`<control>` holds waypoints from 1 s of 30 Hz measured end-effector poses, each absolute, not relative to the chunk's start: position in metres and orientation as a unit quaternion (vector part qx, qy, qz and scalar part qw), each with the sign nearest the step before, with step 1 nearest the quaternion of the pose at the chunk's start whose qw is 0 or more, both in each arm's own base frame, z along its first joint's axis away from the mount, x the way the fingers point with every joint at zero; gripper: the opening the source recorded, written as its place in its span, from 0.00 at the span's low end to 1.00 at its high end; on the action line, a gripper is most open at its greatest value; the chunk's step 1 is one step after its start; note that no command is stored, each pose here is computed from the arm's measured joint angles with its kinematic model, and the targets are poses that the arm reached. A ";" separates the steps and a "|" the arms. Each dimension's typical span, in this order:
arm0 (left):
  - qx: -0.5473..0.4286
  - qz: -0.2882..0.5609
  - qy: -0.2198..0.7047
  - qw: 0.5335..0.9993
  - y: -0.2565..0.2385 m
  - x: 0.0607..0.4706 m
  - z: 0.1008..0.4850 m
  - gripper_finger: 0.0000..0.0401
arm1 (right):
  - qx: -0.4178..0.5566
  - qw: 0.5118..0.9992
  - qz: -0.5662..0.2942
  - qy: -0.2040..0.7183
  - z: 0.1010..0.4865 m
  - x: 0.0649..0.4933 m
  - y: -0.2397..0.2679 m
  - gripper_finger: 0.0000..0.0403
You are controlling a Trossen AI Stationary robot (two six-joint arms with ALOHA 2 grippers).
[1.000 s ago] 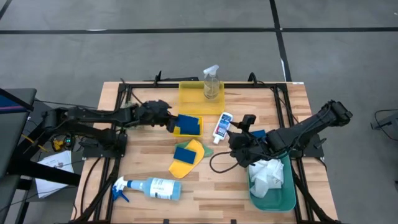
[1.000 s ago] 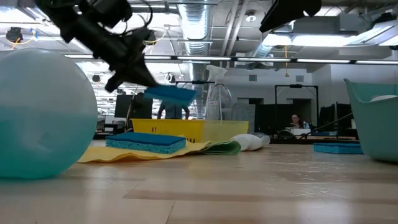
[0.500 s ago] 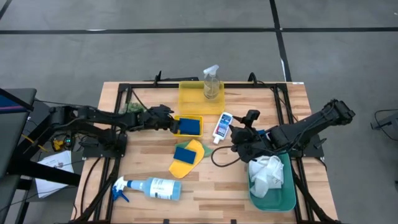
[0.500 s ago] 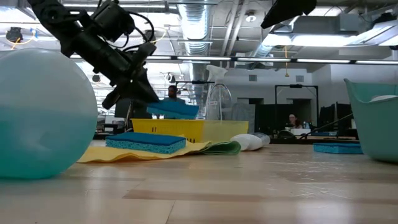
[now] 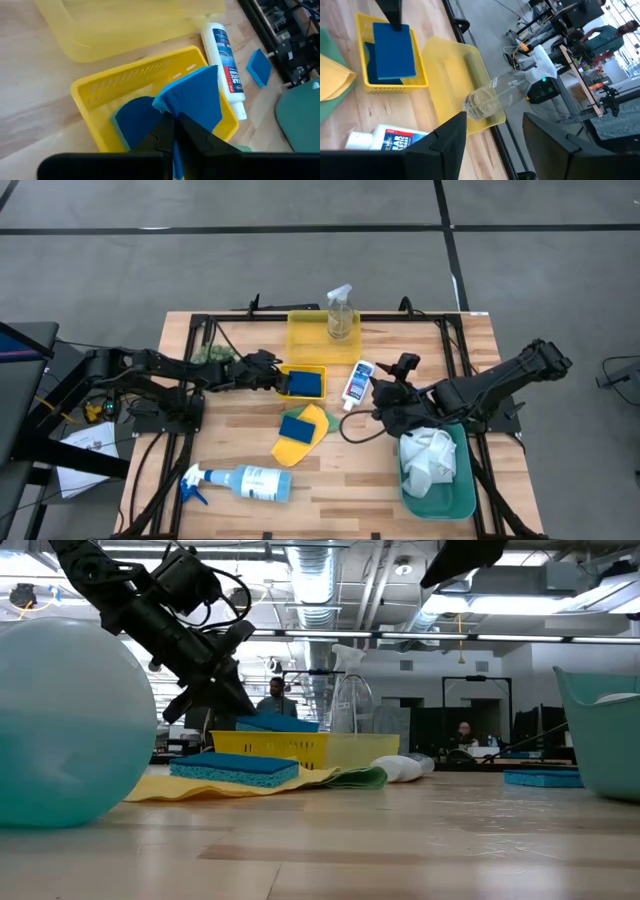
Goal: Pick & Place Kitchen Items
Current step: Put the blue sponge into the bottom yellow bin
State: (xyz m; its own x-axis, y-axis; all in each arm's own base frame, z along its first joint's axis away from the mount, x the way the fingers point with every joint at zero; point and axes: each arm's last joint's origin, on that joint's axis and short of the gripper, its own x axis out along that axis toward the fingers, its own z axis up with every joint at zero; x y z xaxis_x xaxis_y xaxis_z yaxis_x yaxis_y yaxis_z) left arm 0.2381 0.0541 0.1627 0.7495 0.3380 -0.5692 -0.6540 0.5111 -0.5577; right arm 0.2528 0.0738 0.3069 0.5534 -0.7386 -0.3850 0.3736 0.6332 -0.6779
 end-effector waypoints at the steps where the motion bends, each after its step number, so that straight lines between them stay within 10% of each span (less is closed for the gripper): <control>1: -0.398 0.295 0.200 0.846 0.054 0.239 0.161 0.01 | -0.271 0.838 -0.332 0.337 0.307 0.253 0.073 0.46; 30: -0.391 0.309 0.220 0.838 0.058 0.241 0.149 0.03 | -0.273 0.835 -0.335 0.341 0.307 0.253 0.071 0.46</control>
